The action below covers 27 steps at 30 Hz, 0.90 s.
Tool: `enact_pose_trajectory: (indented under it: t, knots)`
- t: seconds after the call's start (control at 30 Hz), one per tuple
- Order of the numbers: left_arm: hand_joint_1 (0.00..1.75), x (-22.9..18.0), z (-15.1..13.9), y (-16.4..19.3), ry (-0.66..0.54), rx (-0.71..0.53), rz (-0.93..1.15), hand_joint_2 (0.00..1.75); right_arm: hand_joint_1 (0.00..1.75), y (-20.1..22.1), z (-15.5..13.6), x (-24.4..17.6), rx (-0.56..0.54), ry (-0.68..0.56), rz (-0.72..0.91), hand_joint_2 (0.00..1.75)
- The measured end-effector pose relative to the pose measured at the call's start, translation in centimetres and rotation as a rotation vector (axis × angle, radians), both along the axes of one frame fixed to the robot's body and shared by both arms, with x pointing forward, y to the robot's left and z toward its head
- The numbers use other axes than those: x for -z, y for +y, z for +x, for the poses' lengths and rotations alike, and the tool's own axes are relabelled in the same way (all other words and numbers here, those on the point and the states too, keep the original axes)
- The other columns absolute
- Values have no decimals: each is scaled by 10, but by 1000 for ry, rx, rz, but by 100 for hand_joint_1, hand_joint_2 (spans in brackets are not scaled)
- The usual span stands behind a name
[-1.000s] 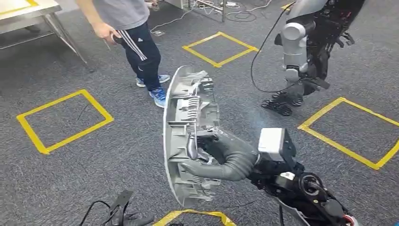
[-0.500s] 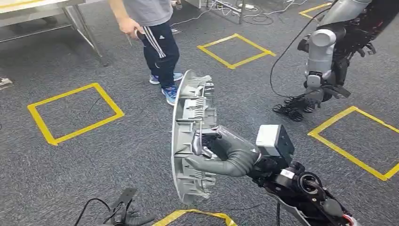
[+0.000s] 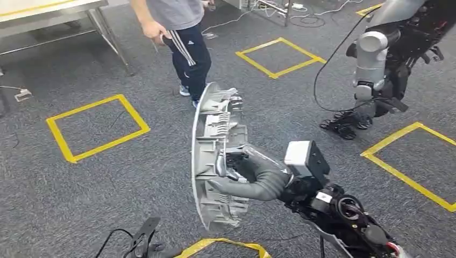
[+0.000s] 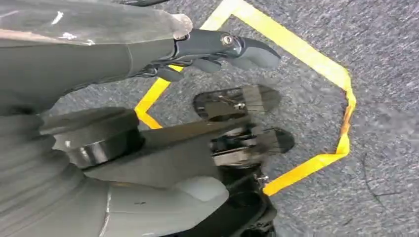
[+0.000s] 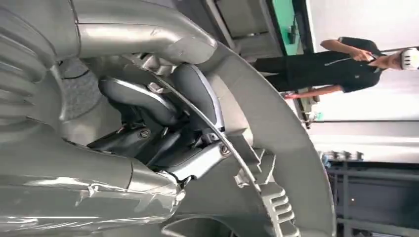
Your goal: Take the parts from the cabinet and place them on the table.
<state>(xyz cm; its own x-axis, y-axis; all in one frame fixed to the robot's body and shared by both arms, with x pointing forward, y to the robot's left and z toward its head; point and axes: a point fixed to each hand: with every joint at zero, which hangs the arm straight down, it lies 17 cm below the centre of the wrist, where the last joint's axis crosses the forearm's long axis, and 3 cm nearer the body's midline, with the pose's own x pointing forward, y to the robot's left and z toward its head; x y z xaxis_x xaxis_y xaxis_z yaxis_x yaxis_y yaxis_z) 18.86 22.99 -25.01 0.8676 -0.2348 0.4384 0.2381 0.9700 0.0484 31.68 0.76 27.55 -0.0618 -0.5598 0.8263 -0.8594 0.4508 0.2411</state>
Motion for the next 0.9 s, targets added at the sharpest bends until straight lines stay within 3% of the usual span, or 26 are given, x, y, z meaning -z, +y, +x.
enact_pose_trajectory:
  t: [0.43,0.9]
  knots:
    - [0,3,-5,15,5,-13,35,175,175,-6,-5,-9,-2,-25,20,175]
    - [0,1,-2,1,2,-19,4,175,175,-14,-6,-33,23,-85,50,175]
